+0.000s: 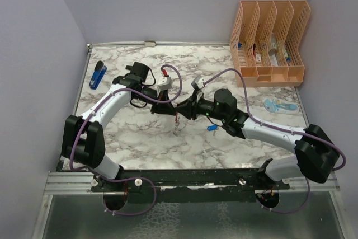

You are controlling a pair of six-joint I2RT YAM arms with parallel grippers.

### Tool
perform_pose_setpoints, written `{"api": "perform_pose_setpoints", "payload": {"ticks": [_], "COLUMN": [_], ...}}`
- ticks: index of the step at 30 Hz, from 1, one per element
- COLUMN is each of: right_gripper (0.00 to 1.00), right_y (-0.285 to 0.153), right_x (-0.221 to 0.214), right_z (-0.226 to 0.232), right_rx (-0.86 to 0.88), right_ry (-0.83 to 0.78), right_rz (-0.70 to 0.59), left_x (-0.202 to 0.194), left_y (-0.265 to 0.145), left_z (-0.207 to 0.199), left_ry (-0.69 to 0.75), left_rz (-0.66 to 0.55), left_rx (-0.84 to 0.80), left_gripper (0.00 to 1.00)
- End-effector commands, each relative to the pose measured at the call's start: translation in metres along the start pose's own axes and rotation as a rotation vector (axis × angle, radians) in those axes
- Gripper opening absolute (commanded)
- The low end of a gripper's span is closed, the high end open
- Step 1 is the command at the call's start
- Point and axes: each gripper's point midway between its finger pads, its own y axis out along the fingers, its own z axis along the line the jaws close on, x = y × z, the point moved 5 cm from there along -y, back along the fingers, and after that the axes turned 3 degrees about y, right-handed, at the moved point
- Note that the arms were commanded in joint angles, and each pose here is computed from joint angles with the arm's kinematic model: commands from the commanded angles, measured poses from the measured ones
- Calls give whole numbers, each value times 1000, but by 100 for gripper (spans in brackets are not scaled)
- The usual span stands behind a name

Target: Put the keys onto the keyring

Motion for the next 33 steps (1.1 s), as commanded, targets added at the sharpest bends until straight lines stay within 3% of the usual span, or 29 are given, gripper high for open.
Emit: {"api": "perform_pose_setpoints", "payload": {"ticks": [1,11,19,25,33], "right_gripper": [26,44,45,42,38], "right_y": [-1,-26,-53,-77,-100], "right_x": [18,47,62,38,-25], "right_z": [29,21,16,-7,-25], "right_rx": [91,-96,-214,-435,-586], "right_ry": [-9,27,6,63,180], "right_rz": [-42,-131,-150,-76,68], "left_x": [20,11,6,5,5], "left_y": [7,7,7,0,-11], "left_z": [0,1,3,7,14], "left_ry": [116,122,120,202,446], "left_rz": [-60,-31,-16,47,126], "left_rx": [-42,-17,-6,74,177], "left_gripper": [0,0,0,0,0]}}
